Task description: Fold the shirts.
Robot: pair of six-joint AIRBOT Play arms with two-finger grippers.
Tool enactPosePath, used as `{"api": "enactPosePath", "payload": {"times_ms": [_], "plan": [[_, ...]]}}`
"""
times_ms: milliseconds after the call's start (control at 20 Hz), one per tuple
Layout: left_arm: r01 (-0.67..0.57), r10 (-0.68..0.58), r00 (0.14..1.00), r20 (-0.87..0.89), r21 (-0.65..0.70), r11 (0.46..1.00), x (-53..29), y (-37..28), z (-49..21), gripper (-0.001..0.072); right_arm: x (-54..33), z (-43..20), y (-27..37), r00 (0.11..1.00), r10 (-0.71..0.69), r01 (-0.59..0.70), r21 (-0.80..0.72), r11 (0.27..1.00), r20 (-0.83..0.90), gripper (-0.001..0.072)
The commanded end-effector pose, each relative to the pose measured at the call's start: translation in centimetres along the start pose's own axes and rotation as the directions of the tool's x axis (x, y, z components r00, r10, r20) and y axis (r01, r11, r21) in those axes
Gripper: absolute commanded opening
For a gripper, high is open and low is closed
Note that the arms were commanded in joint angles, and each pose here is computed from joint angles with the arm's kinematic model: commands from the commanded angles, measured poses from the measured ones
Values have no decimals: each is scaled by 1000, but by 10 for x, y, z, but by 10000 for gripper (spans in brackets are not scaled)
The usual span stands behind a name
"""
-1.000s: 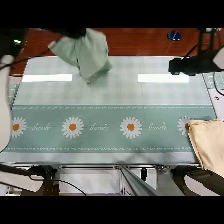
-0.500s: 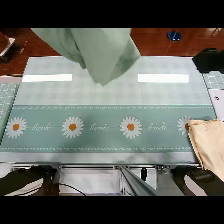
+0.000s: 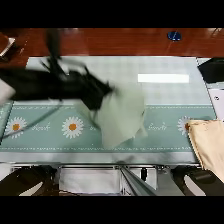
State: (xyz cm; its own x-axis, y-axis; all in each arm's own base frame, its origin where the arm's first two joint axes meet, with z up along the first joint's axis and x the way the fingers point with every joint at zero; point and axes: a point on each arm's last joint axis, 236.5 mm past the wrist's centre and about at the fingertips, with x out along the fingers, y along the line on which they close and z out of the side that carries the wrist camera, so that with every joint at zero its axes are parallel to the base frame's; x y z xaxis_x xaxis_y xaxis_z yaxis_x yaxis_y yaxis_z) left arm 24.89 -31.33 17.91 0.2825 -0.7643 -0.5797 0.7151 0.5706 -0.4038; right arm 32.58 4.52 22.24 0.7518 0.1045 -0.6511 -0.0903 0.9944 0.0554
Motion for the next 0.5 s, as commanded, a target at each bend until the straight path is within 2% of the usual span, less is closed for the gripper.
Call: {"api": "enactPosePath", "payload": {"times_ms": [0,200,250,300,350,450], "plan": [[-17,-14,987,-161,-186,982,58,31,-95,19,31,-38,3,996,18,-14,40,999,-88,406],[-48,-58,938,-342,-293,955,116,46,-154,21,76,-90,8,977,46,-28,91,995,-210,405],[-59,-72,923,-378,-323,945,126,49,-166,77,84,-96,9,970,49,-27,96,995,-237,406],[-67,-87,905,-418,-339,938,131,50,-175,312,91,-100,13,964,68,-39,113,993,-258,406],[-63,-108,881,-461,-341,938,130,50,-181,504,97,-101,19,960,91,-57,132,990,-265,406],[-72,-114,831,-544,-308,949,107,59,-181,507,104,-90,17,969,89,-72,79,994,-230,407]]}}
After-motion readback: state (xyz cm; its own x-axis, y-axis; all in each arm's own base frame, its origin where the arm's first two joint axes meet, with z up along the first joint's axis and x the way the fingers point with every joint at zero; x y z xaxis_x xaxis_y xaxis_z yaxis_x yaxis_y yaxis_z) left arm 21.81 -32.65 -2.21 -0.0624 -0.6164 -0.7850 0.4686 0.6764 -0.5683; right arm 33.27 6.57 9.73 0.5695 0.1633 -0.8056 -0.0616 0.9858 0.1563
